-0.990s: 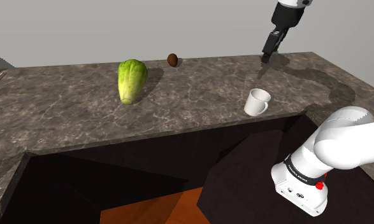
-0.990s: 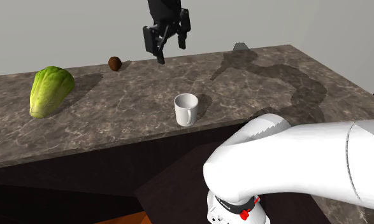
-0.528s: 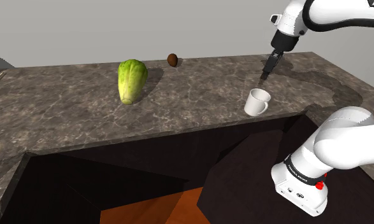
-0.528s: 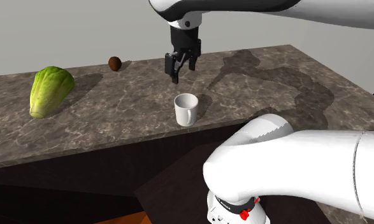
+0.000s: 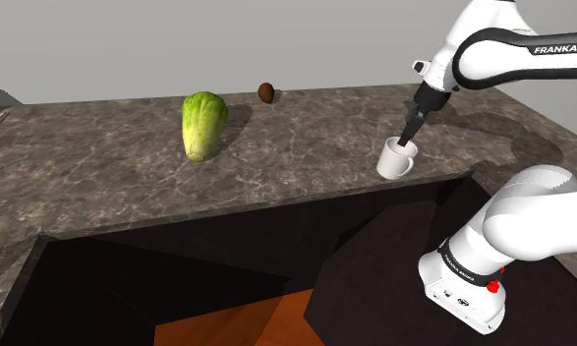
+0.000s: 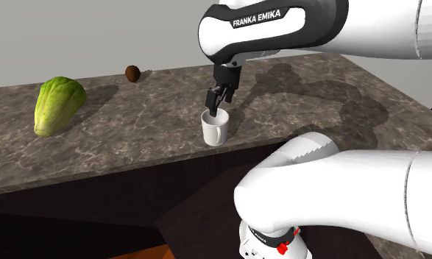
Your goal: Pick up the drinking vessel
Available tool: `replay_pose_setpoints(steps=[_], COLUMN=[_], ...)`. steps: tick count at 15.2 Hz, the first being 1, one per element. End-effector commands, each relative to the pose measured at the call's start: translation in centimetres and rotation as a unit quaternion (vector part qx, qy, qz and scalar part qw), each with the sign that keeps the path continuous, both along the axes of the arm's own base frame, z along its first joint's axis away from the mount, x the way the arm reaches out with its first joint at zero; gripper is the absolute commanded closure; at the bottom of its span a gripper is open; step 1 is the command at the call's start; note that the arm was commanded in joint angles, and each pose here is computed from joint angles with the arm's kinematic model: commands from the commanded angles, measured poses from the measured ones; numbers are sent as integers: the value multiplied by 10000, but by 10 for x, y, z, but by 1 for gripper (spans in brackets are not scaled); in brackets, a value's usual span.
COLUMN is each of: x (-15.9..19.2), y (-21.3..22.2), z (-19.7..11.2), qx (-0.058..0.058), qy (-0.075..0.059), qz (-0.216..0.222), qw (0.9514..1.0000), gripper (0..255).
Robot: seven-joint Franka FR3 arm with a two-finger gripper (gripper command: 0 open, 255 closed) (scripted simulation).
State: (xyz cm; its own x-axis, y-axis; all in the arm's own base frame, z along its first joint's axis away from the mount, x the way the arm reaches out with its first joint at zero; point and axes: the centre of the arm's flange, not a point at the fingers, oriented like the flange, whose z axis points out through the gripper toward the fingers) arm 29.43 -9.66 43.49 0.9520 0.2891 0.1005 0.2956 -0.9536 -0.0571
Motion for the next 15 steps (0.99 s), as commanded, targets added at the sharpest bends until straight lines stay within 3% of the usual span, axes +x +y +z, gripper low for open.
replay_pose_setpoints(steps=[1,7,8,15], x=[0,0,-1,0], y=[-1,-1,0,-1], z=[-13,-38,-37,-37], qx=[17,17,17,17], qy=[-11,-11,-11,-11], qz=[11,12,12,11], qw=[10000,10000,10000,10000], gripper=[0,0,255,255])
